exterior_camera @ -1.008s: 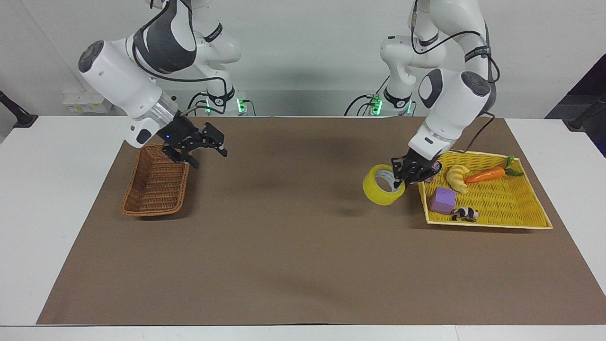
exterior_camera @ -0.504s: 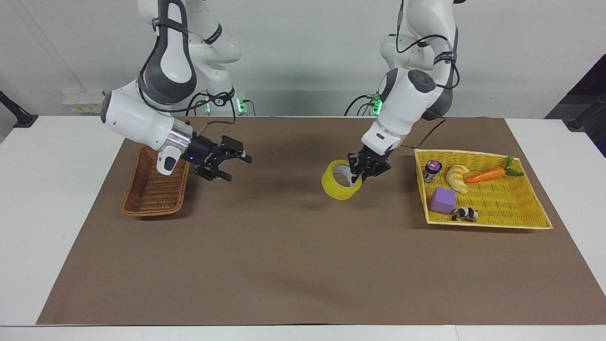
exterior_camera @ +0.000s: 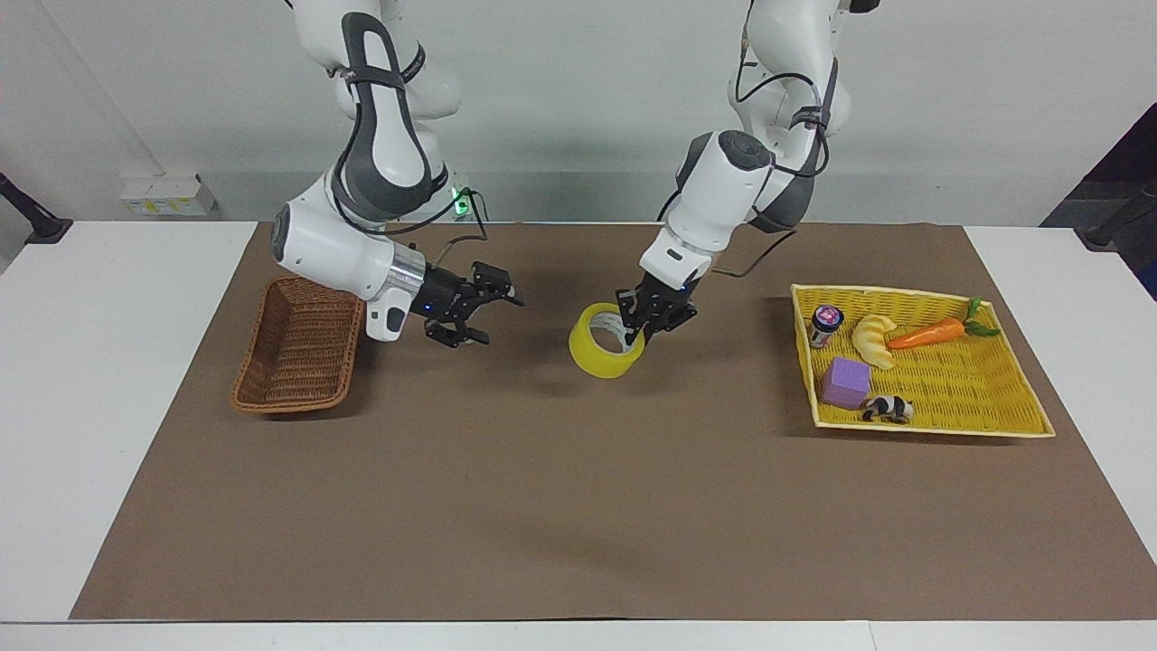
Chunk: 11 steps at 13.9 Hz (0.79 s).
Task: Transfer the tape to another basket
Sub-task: 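Lift the tape with the left gripper while the right gripper reaches toward it, then grasp the tape with the right gripper and open the left gripper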
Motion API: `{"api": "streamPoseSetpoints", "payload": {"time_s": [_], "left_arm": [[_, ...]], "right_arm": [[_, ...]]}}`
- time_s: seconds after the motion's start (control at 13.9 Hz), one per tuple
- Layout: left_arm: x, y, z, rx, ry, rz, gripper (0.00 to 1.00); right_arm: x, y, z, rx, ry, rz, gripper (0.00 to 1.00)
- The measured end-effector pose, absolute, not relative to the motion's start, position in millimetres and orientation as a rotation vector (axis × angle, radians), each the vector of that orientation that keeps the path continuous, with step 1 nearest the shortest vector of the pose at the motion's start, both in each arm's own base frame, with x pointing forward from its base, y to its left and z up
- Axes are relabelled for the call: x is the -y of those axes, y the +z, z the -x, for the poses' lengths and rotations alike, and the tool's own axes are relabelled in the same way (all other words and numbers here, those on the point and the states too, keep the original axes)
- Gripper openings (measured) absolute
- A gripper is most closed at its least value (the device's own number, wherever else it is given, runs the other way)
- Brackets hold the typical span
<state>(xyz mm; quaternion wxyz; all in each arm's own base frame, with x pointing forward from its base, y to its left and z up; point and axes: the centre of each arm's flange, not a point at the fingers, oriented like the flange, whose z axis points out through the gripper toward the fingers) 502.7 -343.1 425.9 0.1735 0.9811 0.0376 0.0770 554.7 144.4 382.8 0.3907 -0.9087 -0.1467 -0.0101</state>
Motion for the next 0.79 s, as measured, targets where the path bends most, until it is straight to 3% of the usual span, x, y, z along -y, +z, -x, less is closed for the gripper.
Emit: {"api": "streamPoseSetpoints", "payload": {"time_s": [0.79], "left_arm": [[392, 429, -478, -0.119, 0.233, -2.740, 0.22]], "right_arm": [[-183, 381, -548, 0.235, -0.130, 2.236, 1.00]]}}
